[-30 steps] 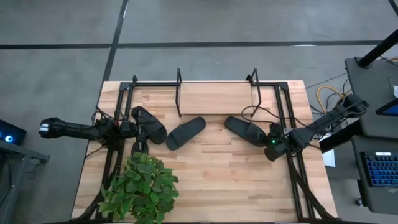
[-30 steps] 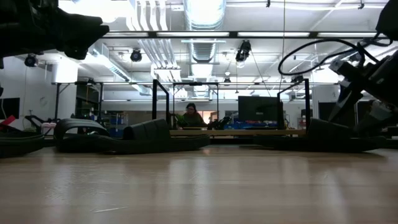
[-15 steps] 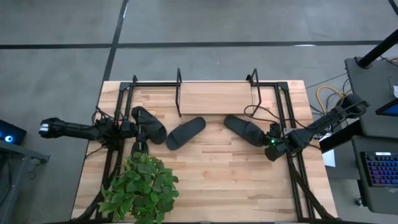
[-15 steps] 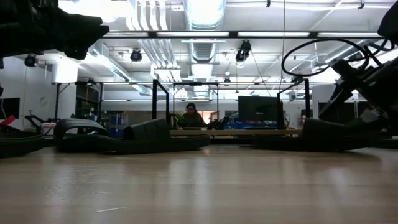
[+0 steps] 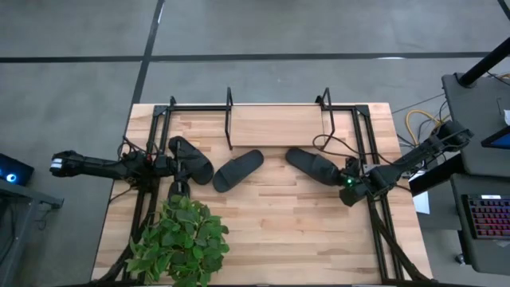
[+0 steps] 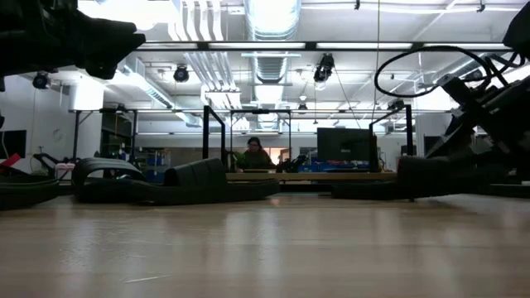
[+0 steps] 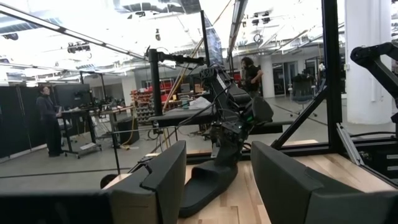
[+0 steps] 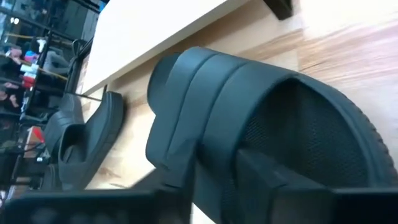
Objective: Pick and place slides into the shelf
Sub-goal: Put the black slipper on the shelf
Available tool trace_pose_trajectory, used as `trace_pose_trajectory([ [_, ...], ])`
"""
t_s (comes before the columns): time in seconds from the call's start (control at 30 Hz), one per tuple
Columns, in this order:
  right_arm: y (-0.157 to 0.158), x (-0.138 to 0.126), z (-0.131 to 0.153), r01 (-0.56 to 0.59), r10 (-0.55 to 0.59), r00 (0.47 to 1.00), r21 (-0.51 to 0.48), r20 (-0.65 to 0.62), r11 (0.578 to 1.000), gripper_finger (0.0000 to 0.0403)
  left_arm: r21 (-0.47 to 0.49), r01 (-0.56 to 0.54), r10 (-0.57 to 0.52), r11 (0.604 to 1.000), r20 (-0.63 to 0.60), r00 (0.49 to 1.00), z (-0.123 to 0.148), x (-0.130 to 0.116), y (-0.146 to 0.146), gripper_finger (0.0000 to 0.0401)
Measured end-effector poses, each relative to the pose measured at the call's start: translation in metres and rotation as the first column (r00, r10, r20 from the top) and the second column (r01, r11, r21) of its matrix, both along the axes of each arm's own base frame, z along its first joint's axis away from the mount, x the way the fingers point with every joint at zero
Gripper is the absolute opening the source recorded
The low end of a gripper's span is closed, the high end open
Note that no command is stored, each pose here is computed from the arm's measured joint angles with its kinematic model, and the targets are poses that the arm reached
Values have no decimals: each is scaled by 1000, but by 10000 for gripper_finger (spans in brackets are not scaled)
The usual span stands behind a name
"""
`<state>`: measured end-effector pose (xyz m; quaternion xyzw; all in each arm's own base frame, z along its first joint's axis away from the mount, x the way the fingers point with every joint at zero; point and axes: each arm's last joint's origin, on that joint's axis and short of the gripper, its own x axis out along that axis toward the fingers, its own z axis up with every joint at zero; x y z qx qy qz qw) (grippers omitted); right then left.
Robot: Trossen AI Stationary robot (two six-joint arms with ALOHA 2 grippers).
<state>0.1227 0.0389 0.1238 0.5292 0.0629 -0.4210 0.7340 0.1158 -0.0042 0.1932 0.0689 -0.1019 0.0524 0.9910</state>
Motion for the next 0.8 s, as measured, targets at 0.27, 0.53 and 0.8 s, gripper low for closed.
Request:
trace_pose_trajectory([
  [0.27,5,10,8,-84,86,995,-41,49,996,12,-1,-2,2,1000,0,1000,0,0,0,167],
  [0.53,13,26,38,-145,156,986,-169,58,975,10,-3,-2,3,1000,1,1000,0,0,0,167],
  [0.8,19,39,77,-185,195,981,-380,-13,906,9,43,-11,12,999,-26,1000,-2,2,0,167],
])
